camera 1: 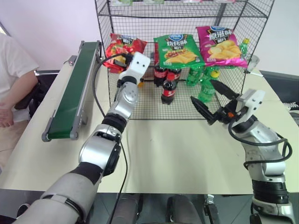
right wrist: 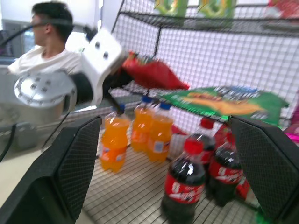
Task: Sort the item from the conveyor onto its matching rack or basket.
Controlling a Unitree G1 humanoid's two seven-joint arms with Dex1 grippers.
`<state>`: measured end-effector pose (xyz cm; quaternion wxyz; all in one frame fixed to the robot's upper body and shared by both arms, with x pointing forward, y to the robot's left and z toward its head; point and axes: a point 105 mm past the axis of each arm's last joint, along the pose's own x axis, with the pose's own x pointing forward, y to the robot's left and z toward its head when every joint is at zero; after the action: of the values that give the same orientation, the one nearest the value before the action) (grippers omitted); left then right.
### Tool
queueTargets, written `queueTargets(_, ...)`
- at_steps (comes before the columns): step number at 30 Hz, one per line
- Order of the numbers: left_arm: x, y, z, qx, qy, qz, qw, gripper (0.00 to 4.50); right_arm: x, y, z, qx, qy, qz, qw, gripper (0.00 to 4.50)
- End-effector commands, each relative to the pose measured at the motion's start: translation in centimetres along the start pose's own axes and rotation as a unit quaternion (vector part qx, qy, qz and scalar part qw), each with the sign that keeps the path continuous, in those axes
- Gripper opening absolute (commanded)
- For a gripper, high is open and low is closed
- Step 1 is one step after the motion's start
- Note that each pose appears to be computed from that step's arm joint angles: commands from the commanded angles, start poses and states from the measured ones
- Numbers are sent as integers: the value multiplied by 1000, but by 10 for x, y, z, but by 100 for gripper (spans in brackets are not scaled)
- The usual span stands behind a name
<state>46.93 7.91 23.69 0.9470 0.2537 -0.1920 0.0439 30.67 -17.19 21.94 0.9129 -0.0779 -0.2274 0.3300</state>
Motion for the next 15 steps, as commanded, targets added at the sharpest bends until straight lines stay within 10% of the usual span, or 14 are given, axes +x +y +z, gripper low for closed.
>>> queueTargets(1,9,3,26,-25,-37,-7,999,9,2,-1,11,-13,-23,-6,1000,450)
queueTargets(15,12,7,22,-61,-32,-24,997,9,3,7,9,6,-21,14,1000,450)
